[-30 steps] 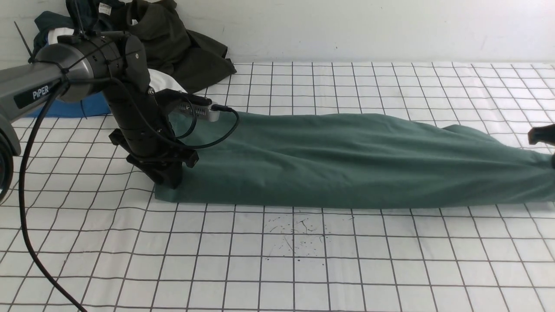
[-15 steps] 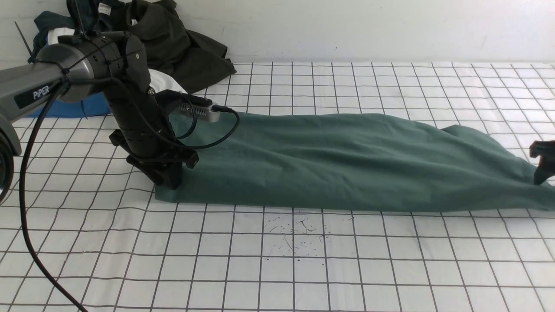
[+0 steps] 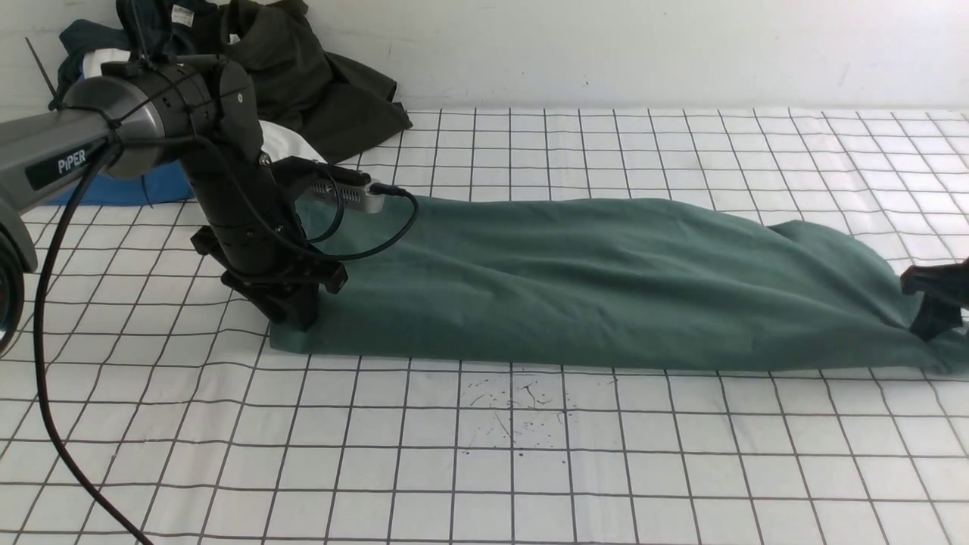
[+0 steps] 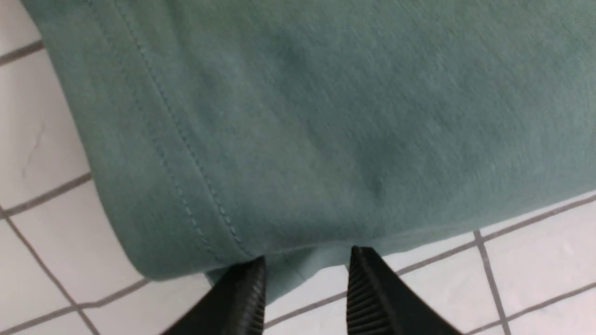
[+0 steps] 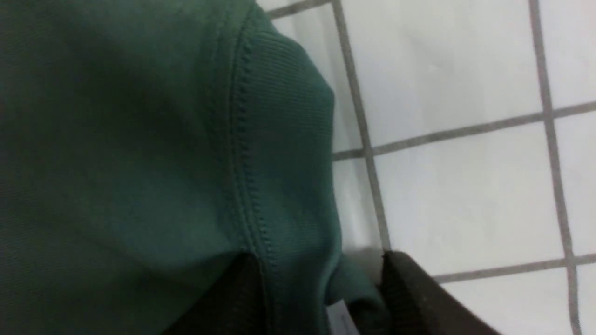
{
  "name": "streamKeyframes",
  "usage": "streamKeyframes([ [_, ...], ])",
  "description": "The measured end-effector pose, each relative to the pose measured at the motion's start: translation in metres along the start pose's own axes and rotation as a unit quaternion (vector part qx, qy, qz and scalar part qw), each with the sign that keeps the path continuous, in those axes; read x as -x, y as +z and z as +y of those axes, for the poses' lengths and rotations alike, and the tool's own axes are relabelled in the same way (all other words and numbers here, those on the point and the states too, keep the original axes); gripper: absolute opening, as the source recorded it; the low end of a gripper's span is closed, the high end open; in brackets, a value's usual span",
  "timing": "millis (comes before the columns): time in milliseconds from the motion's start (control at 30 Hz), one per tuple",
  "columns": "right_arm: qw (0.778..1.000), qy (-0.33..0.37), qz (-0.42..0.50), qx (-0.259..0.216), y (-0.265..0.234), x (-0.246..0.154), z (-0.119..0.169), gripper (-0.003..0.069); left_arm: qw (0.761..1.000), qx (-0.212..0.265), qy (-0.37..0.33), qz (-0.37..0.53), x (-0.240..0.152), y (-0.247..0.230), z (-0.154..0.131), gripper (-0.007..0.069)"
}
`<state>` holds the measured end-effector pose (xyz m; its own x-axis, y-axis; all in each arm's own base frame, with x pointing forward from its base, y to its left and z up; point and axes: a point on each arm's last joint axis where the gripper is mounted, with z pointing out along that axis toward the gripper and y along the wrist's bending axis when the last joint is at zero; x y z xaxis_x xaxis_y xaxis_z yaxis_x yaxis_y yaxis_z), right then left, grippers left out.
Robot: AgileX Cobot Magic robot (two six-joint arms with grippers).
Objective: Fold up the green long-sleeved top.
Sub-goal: Use the right arm to clamp the right edge of the fabric, then use the right arm to drag the right edge of the fabric to the left and folds it over the left edge
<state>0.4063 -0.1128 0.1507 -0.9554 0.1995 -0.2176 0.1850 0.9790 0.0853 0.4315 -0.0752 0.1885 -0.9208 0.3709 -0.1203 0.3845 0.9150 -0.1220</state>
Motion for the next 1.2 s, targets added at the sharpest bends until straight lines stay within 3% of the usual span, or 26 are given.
streamKeyframes([
  [133,1.000,-0.015,-0.010,-0.005,-0.019,-0.001,0.001,0.0062,1.000,-0.003,0.001,-0.013,0.002,-0.014,-0.003,0.0234],
  [267,0.997,-0.040,-0.044,-0.041,-0.058,0.000,0.000,0.0062,0.999,-0.001,0.005,-0.041,0.002,-0.044,-0.008,0.0234],
  [433,0.981,-0.038,-0.135,-0.138,-0.146,-0.010,-0.012,0.0062,0.993,0.014,0.026,-0.114,-0.010,-0.111,-0.022,0.0234],
  [600,0.970,-0.053,-0.198,-0.135,-0.194,-0.020,0.012,0.0062,0.989,0.013,0.032,-0.140,-0.016,-0.133,-0.029,0.0234],
  [800,0.952,-0.164,-0.256,-0.022,-0.226,-0.019,0.122,0.0062,0.990,0.002,0.032,-0.136,-0.018,-0.135,-0.031,0.0234],
  [833,0.951,-0.168,-0.259,-0.017,-0.228,-0.019,0.127,0.0062,0.990,0.001,0.032,-0.135,-0.018,-0.134,-0.031,0.0234],
  [867,0.941,-0.206,-0.267,0.030,-0.231,-0.022,0.169,0.0062,0.990,0.000,0.034,-0.135,-0.018,-0.134,-0.032,0.0234],
  [933,0.928,-0.238,-0.278,0.076,-0.231,-0.025,0.211,0.0062,0.990,-0.002,0.034,-0.137,-0.018,-0.135,-0.032,0.0234],
  [1100,0.904,-0.299,-0.256,0.165,-0.195,-0.033,0.309,0.0062,0.989,0.000,0.037,-0.146,-0.021,-0.143,-0.034,0.0234],
  [1133,0.902,-0.301,-0.258,0.169,-0.196,-0.035,0.311,0.0062,0.988,0.000,0.037,-0.147,-0.022,-0.144,-0.034,0.0234],
  [1200,0.899,-0.318,-0.229,0.193,-0.164,-0.039,0.349,0.0062,0.987,0.003,0.039,-0.155,-0.025,-0.151,-0.036,0.0234],
])
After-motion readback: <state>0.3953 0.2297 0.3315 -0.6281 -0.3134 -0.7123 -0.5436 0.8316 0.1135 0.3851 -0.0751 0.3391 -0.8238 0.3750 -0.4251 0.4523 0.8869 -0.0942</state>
